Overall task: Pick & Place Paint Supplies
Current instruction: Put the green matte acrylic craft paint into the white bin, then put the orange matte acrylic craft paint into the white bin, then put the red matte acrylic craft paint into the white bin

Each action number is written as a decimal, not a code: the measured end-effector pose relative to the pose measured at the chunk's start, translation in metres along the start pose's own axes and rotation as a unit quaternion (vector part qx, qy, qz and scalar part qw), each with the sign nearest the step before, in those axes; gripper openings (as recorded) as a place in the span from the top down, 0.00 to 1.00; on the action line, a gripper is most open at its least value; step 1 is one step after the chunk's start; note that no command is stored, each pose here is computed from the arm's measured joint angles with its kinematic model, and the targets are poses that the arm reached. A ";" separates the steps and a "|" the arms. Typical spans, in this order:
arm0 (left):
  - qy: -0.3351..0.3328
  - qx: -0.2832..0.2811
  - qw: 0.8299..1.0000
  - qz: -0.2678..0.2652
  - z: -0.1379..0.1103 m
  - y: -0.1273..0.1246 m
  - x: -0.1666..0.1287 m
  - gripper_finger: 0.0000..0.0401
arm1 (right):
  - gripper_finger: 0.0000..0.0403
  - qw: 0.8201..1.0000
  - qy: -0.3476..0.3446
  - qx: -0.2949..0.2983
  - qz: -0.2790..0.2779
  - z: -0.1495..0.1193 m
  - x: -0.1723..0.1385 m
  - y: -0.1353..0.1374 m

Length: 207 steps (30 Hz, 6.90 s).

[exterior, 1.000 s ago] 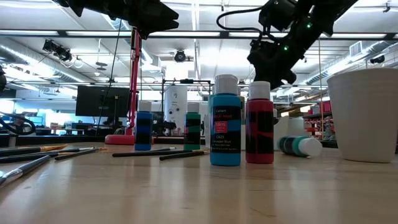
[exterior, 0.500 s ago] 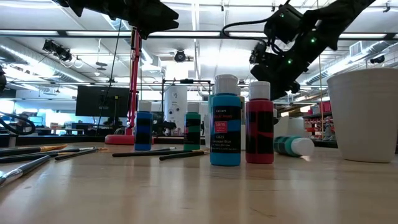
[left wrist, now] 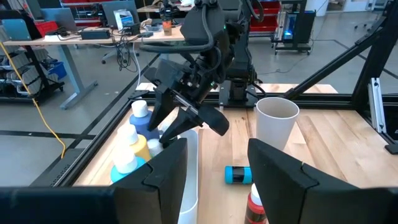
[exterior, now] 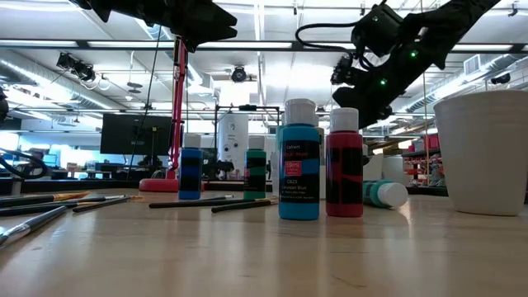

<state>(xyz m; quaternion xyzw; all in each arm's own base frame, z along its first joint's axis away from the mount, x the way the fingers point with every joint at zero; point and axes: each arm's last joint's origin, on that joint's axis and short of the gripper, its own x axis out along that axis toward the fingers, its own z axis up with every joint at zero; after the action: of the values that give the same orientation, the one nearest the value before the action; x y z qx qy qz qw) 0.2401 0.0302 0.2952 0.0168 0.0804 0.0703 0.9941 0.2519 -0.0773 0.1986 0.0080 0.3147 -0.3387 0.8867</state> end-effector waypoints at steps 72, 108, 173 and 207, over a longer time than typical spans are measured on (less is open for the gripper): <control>0.003 -0.021 1.000 0.000 -0.001 0.000 0.000 0.56 | 0.70 0.991 -0.036 -0.040 0.122 0.025 -0.063 0.042; -0.008 -0.015 1.000 0.001 0.001 0.000 0.000 0.56 | 0.61 0.998 -0.004 0.063 0.025 -0.053 -0.008 -0.006; -0.006 -0.034 0.999 0.000 0.001 0.000 0.001 0.56 | 0.52 0.871 -0.099 -0.107 0.470 -0.021 -0.066 0.144; -0.006 -0.028 1.000 0.000 0.001 0.000 0.001 0.56 | 0.71 0.888 0.028 -0.205 0.410 -0.018 -0.047 0.154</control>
<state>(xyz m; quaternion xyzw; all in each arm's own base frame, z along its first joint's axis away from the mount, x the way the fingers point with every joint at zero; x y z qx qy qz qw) 0.2408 0.0302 0.2960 -0.0108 0.0724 0.0720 0.9947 0.3088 0.0733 0.1799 -0.0361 0.3708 0.1272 0.9193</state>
